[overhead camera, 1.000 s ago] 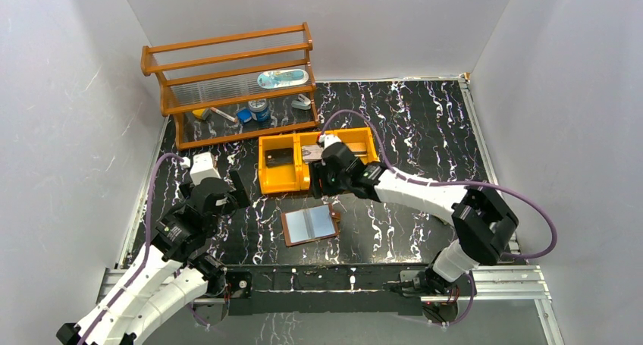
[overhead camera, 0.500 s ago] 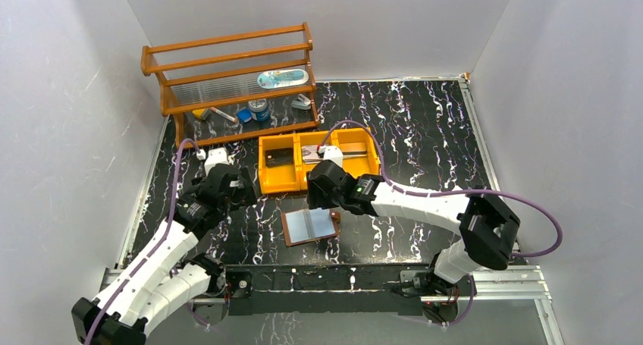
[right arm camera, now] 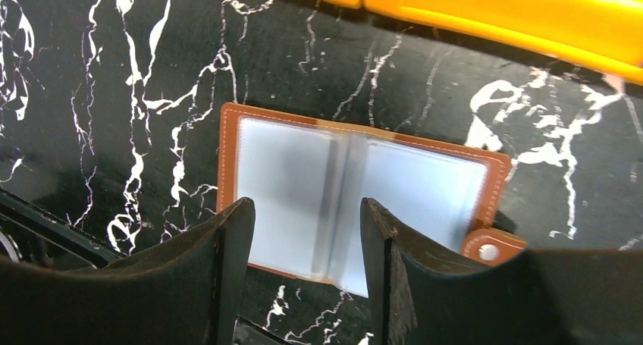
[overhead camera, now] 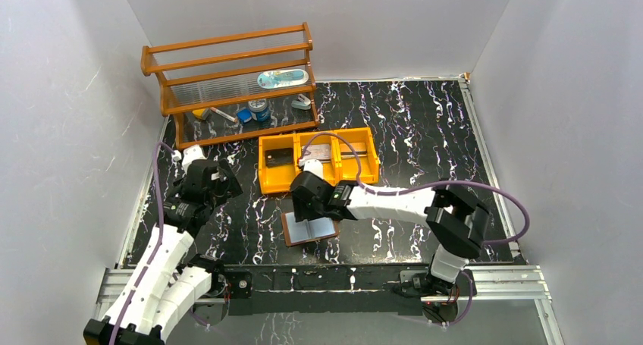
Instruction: Take the credit cards out of the card holder
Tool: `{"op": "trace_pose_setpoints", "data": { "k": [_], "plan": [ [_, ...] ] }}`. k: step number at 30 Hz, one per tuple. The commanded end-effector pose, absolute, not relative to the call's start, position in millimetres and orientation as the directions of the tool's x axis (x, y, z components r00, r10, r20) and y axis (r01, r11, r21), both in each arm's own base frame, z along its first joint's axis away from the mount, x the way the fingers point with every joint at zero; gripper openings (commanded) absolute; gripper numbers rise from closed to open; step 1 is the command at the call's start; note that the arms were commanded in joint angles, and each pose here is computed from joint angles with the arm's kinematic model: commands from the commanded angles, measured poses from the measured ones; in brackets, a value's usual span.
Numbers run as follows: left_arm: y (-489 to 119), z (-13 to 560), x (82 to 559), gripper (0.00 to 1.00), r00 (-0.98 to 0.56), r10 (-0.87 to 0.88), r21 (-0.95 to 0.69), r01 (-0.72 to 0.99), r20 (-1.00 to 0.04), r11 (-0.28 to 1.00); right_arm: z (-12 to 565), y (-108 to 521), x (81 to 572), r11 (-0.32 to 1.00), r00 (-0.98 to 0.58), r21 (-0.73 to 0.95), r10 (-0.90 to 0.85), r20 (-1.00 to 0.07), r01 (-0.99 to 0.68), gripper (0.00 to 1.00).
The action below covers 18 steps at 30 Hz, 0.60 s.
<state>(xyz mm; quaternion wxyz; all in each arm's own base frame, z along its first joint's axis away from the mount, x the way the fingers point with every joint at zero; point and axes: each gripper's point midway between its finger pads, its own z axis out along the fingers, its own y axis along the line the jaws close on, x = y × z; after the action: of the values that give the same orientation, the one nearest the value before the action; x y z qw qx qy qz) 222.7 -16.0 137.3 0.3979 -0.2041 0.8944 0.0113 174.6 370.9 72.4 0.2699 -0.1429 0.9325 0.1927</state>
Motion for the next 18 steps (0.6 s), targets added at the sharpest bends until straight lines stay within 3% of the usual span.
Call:
{"op": "trace_pose_setpoints", "data": {
  "k": [1,18],
  "plan": [
    [-8,155,223,0.98,-0.529,-0.375,-0.168,-0.399,-0.761,0.902,86,399,173,0.857,-0.796,0.3,-0.186,-0.577,-0.418,0.63],
    [-11,155,222,0.98,-0.534,-0.37,-0.178,-0.377,-0.76,0.909,30,400,155,0.895,-0.816,0.115,-0.331,-0.475,-0.43,0.69]
  ]
}}
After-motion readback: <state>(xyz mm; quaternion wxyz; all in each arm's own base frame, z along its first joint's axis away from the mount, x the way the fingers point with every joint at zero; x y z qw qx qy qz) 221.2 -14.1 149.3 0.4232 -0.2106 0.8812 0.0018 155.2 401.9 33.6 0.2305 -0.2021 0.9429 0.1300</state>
